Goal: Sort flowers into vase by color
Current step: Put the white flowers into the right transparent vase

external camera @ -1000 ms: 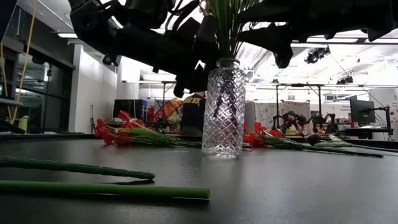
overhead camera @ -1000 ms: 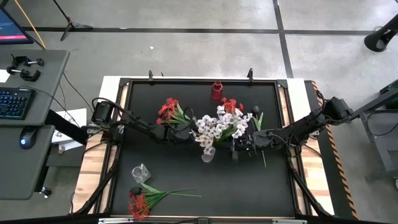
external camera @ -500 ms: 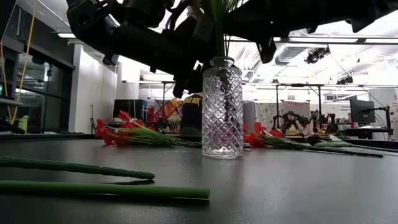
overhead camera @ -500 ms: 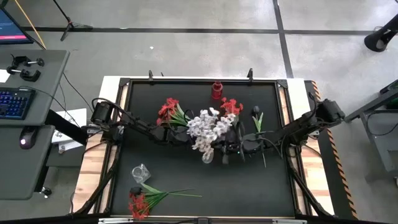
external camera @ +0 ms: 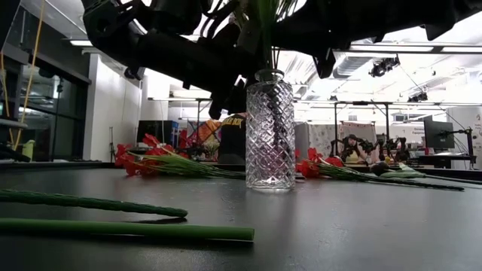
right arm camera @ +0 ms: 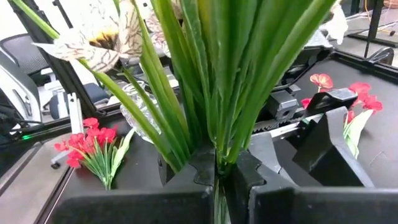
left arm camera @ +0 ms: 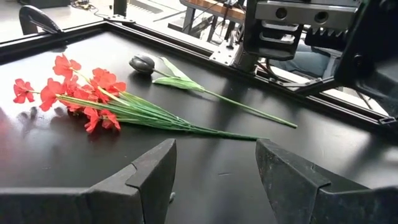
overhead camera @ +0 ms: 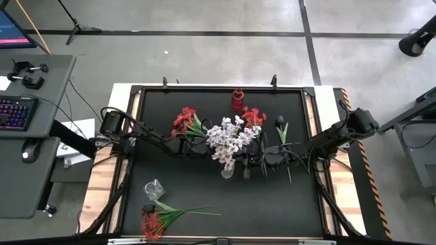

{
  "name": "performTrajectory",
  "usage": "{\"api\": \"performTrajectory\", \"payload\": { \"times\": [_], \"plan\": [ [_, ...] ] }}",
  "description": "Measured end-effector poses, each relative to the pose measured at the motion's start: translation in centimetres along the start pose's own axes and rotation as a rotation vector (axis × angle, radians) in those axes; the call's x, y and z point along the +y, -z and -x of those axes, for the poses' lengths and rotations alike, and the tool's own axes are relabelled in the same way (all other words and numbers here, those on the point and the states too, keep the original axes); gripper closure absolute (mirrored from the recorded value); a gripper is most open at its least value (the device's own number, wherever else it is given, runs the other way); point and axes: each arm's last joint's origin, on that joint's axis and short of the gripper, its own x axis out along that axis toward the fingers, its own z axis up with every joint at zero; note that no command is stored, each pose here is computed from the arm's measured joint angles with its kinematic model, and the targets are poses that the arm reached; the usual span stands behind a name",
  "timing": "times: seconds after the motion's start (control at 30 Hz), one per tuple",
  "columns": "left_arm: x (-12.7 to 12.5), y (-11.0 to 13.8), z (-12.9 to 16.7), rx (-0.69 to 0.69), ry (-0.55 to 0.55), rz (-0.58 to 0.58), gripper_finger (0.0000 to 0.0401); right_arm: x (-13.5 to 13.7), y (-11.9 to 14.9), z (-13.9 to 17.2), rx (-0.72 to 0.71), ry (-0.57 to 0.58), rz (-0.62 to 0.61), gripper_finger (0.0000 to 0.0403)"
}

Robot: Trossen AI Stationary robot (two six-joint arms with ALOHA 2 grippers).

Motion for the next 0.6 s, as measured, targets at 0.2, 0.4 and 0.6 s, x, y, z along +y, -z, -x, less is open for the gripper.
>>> {"api": "performTrajectory", "payload": {
  "times": [0.2, 0.4, 0.6],
  "plan": [
    [0.0, 0.0, 0.0, 0.005, 0.004, -0.006, 0.0192, 0.0, 1.4, -0.7, 0.053, -0.027, 0.001, 0.0402],
    [0.0, 0.0, 0.0, -0.002, 0.006, -0.025, 0.0192, 0.4, 1.9, -0.7, 0.078, -0.049, 0.039, 0.0402],
    [0.0, -0.1, 0.0, -0.003, 0.005, -0.024, 0.0192, 0.4, 2.0, -0.7, 0.083, -0.061, 0.044, 0.0402]
  ]
}}
